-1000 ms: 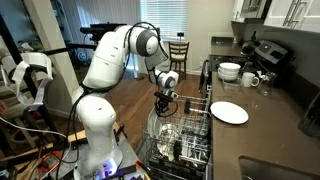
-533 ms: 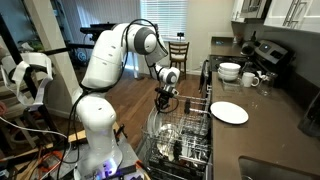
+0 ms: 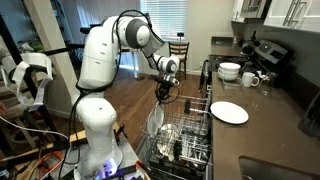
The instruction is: Pick up the plate from the kitchen plates holder and put it on top of the other plate on the shelf
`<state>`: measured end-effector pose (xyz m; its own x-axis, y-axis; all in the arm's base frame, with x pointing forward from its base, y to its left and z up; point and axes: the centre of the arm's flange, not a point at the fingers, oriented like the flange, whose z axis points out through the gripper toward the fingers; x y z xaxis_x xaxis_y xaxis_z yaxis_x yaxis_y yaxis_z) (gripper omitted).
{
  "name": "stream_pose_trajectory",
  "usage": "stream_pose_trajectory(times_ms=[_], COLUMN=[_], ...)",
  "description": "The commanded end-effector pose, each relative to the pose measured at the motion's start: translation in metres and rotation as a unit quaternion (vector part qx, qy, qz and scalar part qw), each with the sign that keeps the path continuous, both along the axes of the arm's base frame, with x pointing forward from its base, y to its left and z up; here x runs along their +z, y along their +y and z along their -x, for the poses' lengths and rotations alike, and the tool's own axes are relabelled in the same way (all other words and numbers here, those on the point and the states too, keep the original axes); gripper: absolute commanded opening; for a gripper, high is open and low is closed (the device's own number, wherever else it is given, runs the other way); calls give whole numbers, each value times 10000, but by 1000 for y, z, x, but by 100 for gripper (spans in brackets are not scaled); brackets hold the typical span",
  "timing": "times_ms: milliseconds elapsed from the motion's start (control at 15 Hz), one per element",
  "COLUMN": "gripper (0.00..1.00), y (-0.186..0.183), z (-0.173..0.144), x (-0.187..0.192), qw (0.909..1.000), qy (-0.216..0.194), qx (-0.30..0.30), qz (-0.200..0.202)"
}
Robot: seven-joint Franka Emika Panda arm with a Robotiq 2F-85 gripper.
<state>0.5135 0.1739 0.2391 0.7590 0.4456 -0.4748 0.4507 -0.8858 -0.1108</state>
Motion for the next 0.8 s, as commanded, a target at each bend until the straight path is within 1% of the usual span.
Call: stream_pose_trajectory(times_ms=[0,267,467,533,600,667,733], gripper=[2,2,3,2,2,2,7], y=[19,44,57,59,59,58,63], z=[11,18,24,25,26,27,23], x=[30,28,25,24,23,23,17], qw=[9963,9836,9705,9684,9723,9782,9757], qy=[-456,-974,-1351,-1409,-1336,-1205,-1225], qx=[124,442,642,679,661,622,677], qz=[714,1451,1891,1942,1803,1570,1686])
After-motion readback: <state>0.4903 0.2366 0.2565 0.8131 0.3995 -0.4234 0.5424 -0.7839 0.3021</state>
